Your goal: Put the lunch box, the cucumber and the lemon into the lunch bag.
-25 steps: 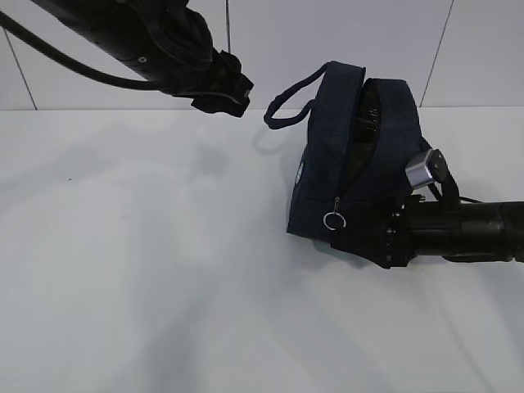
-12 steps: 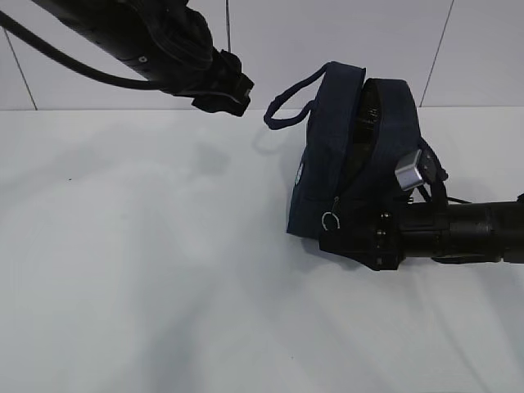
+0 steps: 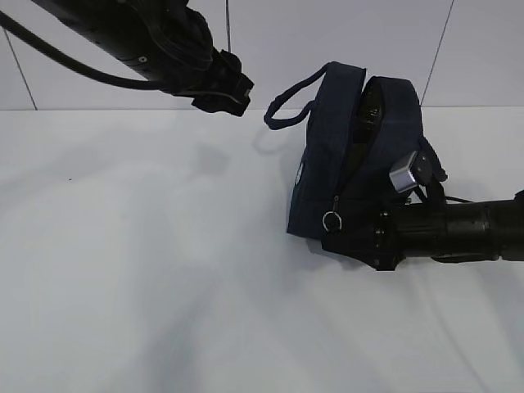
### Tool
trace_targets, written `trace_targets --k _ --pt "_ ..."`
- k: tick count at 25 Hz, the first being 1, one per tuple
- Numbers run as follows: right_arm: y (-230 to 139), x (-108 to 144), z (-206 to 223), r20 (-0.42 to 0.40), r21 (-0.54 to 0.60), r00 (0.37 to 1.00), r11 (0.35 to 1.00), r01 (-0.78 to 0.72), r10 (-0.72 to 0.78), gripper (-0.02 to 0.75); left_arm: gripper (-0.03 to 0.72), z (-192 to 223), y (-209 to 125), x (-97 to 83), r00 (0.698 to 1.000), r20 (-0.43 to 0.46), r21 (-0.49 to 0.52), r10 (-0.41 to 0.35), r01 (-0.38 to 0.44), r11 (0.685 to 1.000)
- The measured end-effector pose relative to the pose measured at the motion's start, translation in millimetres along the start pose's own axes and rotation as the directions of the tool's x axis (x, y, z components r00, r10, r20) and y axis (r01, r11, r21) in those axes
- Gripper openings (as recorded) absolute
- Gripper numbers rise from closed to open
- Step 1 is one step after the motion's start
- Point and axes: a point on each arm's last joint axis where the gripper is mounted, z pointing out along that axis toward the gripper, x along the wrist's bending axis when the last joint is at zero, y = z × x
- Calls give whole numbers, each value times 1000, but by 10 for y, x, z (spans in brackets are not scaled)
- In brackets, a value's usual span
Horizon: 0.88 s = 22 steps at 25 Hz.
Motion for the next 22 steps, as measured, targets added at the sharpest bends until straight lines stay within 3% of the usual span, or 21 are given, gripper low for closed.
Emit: trace_targets --k 6,22 --pt "39 -36 12 11 0 1000 1000 -1 1 319 371 0 0 0 1000 0 0 0 0 1000" --pt "77 -108 21 48 11 982 983 -181 180 316 371 0 0 -1 1000 1 0 -2 2 1000"
